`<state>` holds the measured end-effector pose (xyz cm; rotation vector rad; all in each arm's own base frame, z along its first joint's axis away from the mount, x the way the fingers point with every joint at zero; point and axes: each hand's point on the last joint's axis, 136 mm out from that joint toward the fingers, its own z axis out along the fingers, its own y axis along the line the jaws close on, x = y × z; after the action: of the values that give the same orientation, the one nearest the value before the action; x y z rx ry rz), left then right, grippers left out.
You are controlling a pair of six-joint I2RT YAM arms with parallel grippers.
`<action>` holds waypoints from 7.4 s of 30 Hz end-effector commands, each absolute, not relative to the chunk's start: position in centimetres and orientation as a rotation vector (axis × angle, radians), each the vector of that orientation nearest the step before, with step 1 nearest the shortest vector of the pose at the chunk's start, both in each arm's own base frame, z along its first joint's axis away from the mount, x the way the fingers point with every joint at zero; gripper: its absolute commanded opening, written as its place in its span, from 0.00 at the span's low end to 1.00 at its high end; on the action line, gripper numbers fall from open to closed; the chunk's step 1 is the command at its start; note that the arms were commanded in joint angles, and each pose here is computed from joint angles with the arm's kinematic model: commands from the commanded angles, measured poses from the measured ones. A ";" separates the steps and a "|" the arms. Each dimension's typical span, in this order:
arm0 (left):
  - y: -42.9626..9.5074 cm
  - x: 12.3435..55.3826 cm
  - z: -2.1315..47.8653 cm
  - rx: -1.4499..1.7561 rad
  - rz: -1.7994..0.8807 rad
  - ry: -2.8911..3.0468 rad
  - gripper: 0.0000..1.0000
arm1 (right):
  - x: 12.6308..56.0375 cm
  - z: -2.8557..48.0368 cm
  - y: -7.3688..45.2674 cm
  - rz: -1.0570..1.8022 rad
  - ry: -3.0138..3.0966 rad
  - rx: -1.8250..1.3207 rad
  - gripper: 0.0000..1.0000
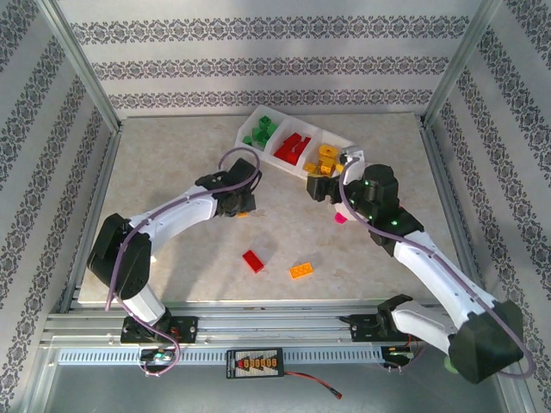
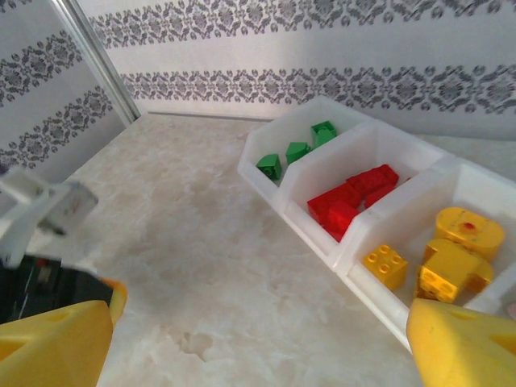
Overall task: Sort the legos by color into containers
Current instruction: Pick up the lego from the center of the table, then place the lego in the container, then pick up the lego from the bottom-center of the table, then place the lego in the container, then pick up the lego from the bottom-center of the table.
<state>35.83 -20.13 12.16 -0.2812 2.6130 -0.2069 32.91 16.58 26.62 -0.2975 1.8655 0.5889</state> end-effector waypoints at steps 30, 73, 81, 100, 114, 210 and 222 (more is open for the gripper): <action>-41.0 55.2 19.4 0.010 -0.791 2.083 0.18 | 30.2 25.9 12.5 0.469 1.936 -0.227 0.94; -32.0 47.9 26.3 0.137 -0.552 1.949 0.99 | 25.6 19.0 19.0 0.515 2.120 -0.495 0.94; -24.6 39.9 25.4 0.142 -0.447 1.953 0.99 | 23.2 14.7 26.2 0.530 2.186 -0.723 0.96; -13.5 29.6 23.7 0.048 -0.267 2.000 0.99 | 19.2 5.4 35.7 0.487 2.315 -1.090 0.94; -13.4 29.1 24.2 0.113 -0.255 1.976 0.99 | 19.8 2.5 36.2 0.416 2.412 -1.074 0.57; -24.9 18.5 17.0 1.216 -0.632 1.694 0.99 | 29.5 13.2 19.2 0.325 2.346 -0.201 0.98; -24.1 15.2 16.1 1.307 -0.714 1.651 0.99 | 18.4 6.6 19.9 0.201 2.636 -0.167 0.98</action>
<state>16.81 -23.92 16.64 1.2377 1.6677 -0.6642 19.51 21.33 7.91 -0.2695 2.5711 0.3041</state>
